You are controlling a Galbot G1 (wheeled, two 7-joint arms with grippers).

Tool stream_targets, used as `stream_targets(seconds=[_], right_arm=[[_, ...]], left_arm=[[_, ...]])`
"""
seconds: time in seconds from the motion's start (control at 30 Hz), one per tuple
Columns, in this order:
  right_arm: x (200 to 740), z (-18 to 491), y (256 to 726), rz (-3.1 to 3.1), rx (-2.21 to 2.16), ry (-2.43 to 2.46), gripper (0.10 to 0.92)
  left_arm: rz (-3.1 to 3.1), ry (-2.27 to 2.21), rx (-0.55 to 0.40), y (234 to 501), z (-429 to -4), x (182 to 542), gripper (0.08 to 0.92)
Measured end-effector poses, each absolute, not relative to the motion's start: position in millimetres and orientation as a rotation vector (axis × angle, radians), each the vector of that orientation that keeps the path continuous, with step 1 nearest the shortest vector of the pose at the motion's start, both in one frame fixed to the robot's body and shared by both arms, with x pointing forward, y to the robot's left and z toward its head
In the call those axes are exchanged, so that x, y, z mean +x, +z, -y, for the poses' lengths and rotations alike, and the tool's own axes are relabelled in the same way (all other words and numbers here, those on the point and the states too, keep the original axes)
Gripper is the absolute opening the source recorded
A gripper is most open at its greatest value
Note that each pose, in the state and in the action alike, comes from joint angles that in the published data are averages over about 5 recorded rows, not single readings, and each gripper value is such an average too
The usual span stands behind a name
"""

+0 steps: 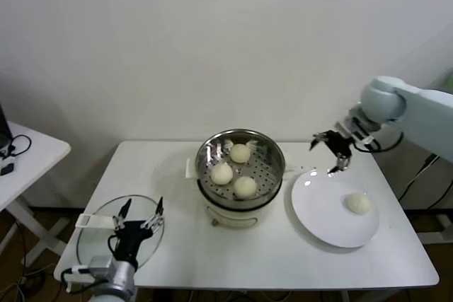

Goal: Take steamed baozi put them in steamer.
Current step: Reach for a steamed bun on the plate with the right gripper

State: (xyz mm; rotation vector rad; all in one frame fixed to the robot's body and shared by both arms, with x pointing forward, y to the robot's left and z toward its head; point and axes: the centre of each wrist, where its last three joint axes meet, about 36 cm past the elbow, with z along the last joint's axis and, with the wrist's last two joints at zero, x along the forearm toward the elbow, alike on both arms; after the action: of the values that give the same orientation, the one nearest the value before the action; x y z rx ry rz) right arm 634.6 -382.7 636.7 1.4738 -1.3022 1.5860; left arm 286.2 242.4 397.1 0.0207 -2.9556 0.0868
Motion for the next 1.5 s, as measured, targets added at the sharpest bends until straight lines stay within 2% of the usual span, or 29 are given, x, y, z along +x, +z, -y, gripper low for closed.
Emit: stream_targets(seconds=[0.23, 0.63, 0.97, 1.5], right_arm=[[625.5, 437.8, 591.4, 1.361, 1.320, 1.438, 0.823], [618.4, 486.0, 520.4, 1.330, 1.236, 1.296, 0.823], [625.9, 496.6, 487.7, 1.293, 1.212, 1.285, 0.823], [638.9, 489.6, 462.2, 1.264, 1.202, 1.293, 0.823]], left_arm=[[2.964, 0.091, 0.017, 401.4, -240.6, 285.3, 0.823], [2.964, 0.072, 0.043, 403.4, -244.9, 281.4, 0.823], [2.959, 0.071, 0.053, 401.0, -241.7, 276.7, 0.823], [2.953, 0.071, 0.057, 397.5, -242.3, 275.7, 0.823]])
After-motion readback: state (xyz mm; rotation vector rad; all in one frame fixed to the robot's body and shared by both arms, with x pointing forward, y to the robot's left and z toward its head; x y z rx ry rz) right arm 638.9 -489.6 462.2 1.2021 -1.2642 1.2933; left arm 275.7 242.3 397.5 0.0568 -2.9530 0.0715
